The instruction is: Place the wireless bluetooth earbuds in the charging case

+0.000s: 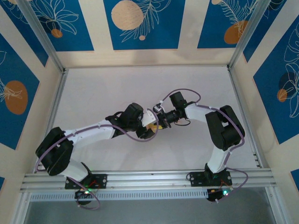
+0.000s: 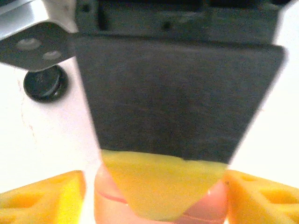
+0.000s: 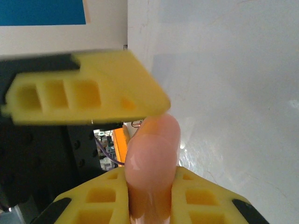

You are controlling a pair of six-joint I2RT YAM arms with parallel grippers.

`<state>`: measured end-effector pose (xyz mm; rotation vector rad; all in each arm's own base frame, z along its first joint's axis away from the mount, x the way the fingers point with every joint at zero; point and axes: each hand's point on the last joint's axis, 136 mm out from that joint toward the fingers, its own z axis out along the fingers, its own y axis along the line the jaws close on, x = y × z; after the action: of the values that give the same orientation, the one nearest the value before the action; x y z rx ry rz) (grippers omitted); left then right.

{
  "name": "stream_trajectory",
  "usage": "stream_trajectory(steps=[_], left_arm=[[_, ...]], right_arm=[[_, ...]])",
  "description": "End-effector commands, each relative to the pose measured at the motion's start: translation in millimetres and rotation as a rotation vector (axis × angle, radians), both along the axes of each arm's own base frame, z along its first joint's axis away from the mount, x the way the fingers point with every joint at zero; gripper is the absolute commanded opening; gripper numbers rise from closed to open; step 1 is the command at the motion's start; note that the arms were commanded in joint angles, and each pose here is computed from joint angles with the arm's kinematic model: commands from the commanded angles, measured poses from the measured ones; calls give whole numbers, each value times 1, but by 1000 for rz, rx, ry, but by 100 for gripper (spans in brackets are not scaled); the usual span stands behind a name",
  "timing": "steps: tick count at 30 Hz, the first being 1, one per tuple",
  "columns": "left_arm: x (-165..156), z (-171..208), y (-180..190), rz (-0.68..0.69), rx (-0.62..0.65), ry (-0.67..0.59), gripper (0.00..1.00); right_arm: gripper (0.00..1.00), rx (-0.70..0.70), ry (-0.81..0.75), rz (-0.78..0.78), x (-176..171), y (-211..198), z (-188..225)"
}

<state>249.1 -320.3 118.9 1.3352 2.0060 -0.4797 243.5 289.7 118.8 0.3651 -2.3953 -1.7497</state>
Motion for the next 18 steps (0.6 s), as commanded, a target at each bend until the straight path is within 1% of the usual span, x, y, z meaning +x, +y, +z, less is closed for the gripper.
stream_trajectory(steps=[1, 2, 4, 6, 8, 13, 15, 18], left_arm=[[1, 15, 2, -2, -12, -52, 86], [0, 18, 3, -10, -18, -55, 90], [-3, 25, 6, -23, -35, -48, 94], [-10, 33, 10, -57, -53, -29, 96], [-16, 41, 12, -89, -71, -16, 95], [-36, 62, 15, -211, -137, 37, 81], [-41, 66, 17, -246, -136, 64, 73], [-47, 69, 18, -294, -127, 124, 66]], right_arm=[[13, 33, -58, 4, -6, -6, 18], [13, 28, -72, -5, -6, -8, 17], [13, 21, -123, -29, -7, -15, 18], [13, 13, -188, -48, -7, -20, 19], [12, 2, -260, -62, -9, -24, 21], [12, 13, -465, -67, -15, -31, 35], [12, 18, -562, -61, -18, -34, 41], [13, 41, -695, -49, -23, -36, 52]])
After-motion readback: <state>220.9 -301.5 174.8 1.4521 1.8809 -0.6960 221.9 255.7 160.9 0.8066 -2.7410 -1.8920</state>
